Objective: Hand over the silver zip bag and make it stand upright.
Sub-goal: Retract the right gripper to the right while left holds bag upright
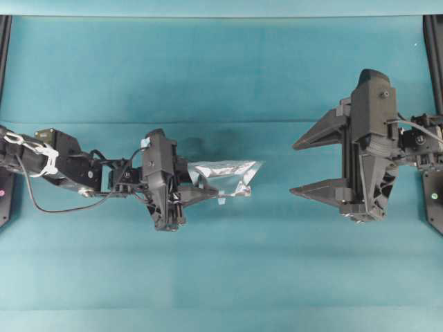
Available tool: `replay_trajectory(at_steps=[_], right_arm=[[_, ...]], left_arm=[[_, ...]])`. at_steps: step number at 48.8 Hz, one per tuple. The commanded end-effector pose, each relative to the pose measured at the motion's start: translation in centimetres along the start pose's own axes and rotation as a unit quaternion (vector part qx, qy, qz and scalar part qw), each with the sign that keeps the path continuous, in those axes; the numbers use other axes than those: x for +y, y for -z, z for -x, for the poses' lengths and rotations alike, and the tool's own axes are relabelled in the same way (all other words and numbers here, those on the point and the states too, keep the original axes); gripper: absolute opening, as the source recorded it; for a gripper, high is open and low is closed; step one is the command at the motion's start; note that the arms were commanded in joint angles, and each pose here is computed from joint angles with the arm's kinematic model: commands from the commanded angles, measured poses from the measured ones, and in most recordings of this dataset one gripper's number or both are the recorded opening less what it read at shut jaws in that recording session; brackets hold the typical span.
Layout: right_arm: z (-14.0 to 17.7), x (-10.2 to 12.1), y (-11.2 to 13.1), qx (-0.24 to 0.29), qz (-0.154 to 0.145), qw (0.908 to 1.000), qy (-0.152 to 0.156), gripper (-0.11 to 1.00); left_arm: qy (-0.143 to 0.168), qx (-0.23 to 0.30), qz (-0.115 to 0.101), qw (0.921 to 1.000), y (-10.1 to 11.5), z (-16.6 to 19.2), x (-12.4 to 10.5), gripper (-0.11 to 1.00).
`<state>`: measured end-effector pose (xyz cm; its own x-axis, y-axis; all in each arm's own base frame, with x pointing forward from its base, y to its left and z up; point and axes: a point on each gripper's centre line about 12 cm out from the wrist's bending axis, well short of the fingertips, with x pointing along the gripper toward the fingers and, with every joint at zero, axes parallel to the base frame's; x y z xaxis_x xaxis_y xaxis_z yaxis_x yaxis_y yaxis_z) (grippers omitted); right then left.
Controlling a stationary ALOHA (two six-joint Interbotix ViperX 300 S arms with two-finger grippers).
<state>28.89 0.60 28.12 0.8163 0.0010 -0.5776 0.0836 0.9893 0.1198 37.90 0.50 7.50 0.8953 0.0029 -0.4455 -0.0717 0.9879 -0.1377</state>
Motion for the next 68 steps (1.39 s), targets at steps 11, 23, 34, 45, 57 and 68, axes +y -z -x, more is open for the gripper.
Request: replay_trajectory(at_steps=[11,23,34,45,57,68], right_arm=[[0.68,0.01,-0.44,-0.016,-0.005,0.9999,-0.002,0.96],[0.71,-0.01,-0.32,-0.016,-0.005,0.9999,-0.002,0.96],[0.7,-0.01,-0.28,-0.016,-0.005,0.9999,-0.002,0.96],[0.68,0.0,-0.31,-0.019,-0.005,0.9998,-0.003,0.96],[0.62,0.01,-0.13,-0.017,-0.005,0.9998,-0.003,0.96],[0.58,0.02,-0.1,-0.016,-0.006,0.9999,-0.003,0.96]], left_arm=[[0.005,-0.004,-0.005,1.0,-0.25,-0.05,-0.32,0.3],[0.005,-0.002,-0.005,1.0,-0.14,0.01,-0.3,0.3],[0.005,-0.002,-0.005,1.0,-0.14,0.01,-0.3,0.3],[0.006,-0.002,-0.005,1.0,-0.13,0.01,-0.36,0.3],[0.006,-0.001,-0.005,1.0,-0.08,-0.01,-0.35,0.3],[0.006,-0.002,-0.005,1.0,-0.13,0.01,-0.36,0.3]])
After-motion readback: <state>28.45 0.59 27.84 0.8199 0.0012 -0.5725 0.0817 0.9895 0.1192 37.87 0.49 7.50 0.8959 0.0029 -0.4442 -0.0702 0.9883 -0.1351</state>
